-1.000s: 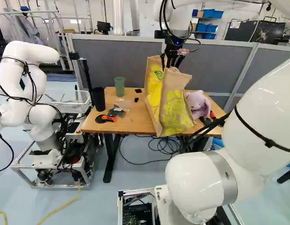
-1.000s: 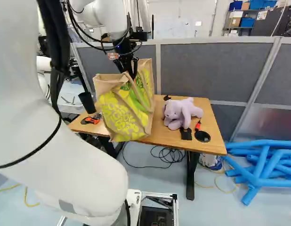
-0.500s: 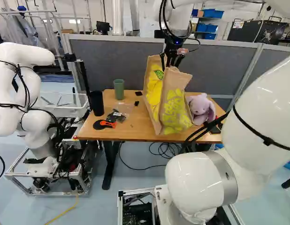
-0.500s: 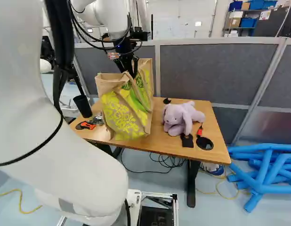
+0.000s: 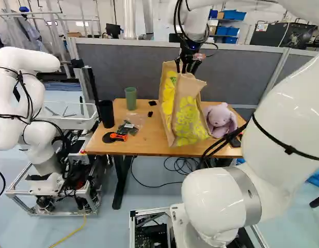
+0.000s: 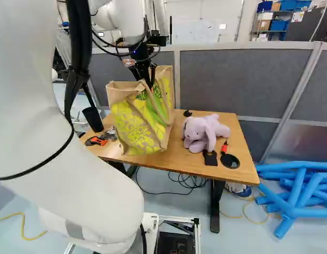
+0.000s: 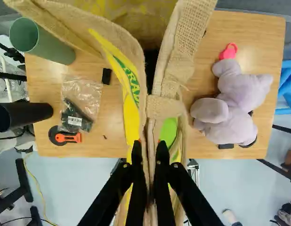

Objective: Pick up the bag on the ground and place it on the table

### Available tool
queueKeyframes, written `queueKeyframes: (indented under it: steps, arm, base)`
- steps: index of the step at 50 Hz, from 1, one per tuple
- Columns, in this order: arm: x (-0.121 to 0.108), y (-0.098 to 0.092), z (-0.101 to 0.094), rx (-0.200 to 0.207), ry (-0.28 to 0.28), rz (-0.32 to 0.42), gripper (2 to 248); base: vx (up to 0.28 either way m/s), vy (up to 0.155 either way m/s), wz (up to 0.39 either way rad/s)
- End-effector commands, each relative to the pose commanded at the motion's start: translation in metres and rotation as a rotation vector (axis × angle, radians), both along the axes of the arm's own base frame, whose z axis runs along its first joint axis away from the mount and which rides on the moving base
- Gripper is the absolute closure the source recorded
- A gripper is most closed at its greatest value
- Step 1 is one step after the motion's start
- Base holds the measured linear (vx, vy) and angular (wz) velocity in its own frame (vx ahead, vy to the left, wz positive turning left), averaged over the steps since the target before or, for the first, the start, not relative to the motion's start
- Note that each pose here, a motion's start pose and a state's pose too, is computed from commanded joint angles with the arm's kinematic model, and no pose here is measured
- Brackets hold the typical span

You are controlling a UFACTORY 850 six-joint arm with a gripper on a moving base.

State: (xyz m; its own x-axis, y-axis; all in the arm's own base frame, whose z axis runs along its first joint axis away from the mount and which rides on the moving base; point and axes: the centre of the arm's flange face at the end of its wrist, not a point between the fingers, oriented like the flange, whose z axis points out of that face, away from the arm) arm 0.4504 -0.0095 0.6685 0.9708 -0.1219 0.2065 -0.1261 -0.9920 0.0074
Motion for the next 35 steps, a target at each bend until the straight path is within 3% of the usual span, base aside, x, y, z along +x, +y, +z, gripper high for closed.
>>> queueKeyframes:
  steps: [35]
  arm:
    - [0.038, 0.0, -0.049, 0.001, 0.042, 0.002, 228]
  base:
    - [0.0, 0.0, 0.0]
